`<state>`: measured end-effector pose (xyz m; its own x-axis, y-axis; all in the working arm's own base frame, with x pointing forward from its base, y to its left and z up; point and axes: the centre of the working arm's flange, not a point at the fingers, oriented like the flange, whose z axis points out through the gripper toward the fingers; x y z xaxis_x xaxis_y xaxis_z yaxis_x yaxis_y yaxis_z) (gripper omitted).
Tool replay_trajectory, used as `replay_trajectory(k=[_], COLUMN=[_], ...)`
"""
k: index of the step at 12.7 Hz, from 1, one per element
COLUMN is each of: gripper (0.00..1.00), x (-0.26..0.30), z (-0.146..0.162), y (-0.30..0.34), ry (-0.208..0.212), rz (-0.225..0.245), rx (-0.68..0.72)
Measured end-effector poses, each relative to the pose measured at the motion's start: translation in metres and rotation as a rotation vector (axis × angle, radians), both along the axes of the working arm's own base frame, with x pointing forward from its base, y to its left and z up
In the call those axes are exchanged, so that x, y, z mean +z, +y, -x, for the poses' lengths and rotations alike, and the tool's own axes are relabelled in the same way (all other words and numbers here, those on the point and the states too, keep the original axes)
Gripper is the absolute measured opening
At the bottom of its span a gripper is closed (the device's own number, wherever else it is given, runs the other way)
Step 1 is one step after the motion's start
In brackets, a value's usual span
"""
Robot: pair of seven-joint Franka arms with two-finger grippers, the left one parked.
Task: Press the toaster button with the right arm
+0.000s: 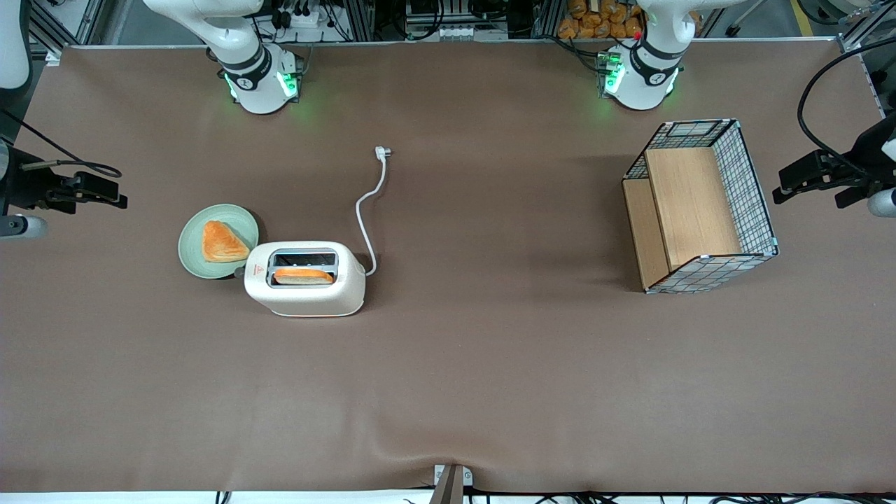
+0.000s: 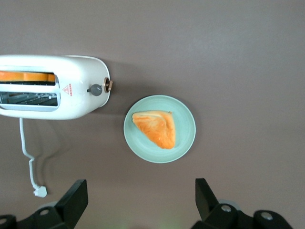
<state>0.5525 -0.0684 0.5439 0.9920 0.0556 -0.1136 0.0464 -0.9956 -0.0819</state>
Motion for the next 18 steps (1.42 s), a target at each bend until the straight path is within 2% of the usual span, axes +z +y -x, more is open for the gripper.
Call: replay_trajectory(k=[2,7,10,16,18], gripper=[1.0,1.0,1.0,1.0,1.0], x=[-0.003,0.002,0.022,0.058,0.069], z=[0.01,0.021,0.024,0.02,0.018], y=[-0.002,-0.001,0.0,0.0,0.001], ry=[-0.031,-0.035,-0.02,-0.068,-0.048], rz=[0.017,0.03,0.034,0.039,0.04], rx=[-0.006,-0.1,-0.15,-0.161,-0.158])
